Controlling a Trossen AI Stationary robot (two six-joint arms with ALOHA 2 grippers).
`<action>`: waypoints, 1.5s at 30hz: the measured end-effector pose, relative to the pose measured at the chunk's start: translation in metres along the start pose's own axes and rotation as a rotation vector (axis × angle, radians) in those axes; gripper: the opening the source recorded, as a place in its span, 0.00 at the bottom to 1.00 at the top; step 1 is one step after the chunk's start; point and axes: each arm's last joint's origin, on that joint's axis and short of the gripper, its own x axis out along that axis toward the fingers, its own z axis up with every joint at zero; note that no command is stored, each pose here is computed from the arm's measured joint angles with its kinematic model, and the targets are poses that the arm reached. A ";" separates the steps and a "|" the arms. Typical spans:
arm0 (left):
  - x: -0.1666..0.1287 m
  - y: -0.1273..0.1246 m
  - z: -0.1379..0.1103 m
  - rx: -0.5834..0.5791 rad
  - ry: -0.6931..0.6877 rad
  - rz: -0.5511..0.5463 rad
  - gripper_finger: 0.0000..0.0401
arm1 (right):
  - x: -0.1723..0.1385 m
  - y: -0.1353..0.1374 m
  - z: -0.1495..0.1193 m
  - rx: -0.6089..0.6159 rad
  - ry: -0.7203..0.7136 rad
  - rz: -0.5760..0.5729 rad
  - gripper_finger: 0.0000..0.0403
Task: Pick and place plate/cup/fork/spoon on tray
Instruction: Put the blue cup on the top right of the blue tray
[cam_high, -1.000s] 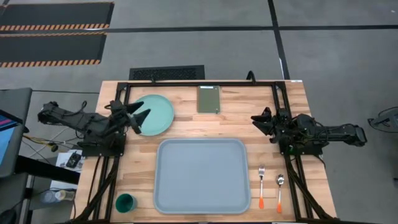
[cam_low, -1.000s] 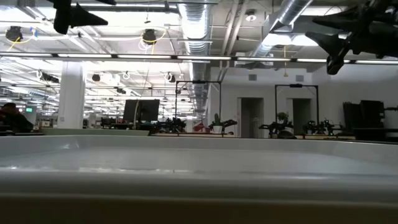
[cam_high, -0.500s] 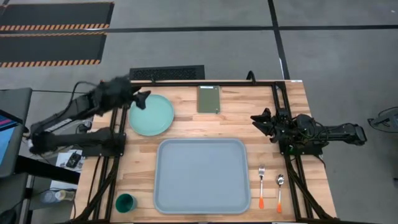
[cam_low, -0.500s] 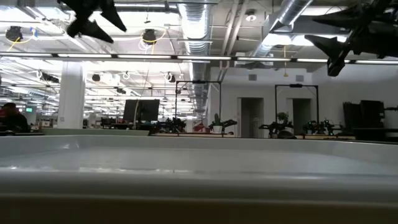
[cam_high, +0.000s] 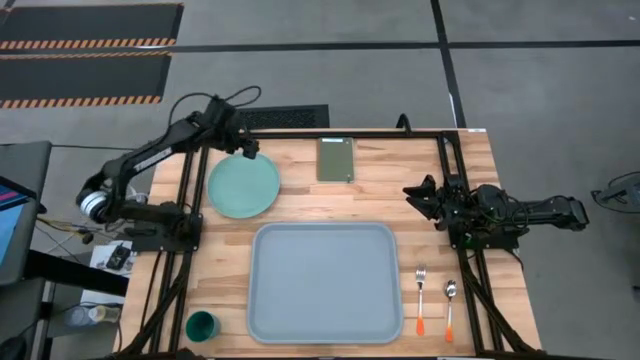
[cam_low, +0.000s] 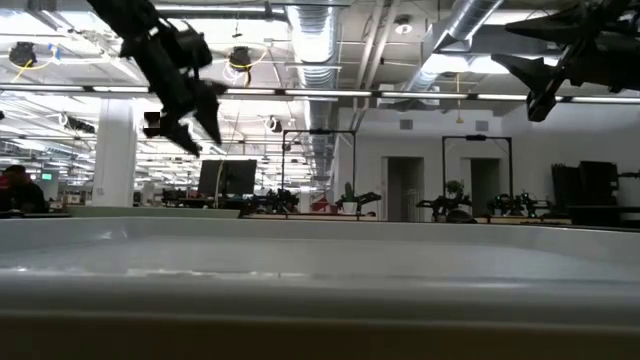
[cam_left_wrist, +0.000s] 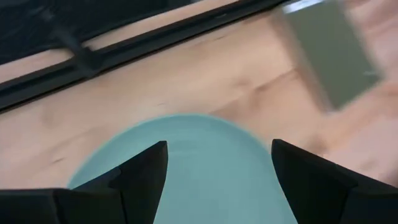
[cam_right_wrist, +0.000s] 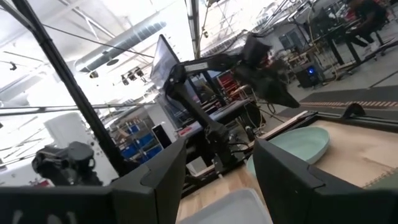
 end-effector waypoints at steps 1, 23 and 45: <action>0.005 0.002 0.000 -0.004 0.014 0.025 0.68 | 0.000 0.000 0.000 0.000 0.002 0.002 0.53; -0.029 -0.027 -0.094 0.005 0.382 0.109 0.68 | -0.001 0.001 -0.012 0.002 0.123 0.000 0.53; -0.096 -0.157 -0.230 0.074 0.747 -0.582 0.68 | -0.002 -0.001 -0.015 0.027 0.157 -0.018 0.53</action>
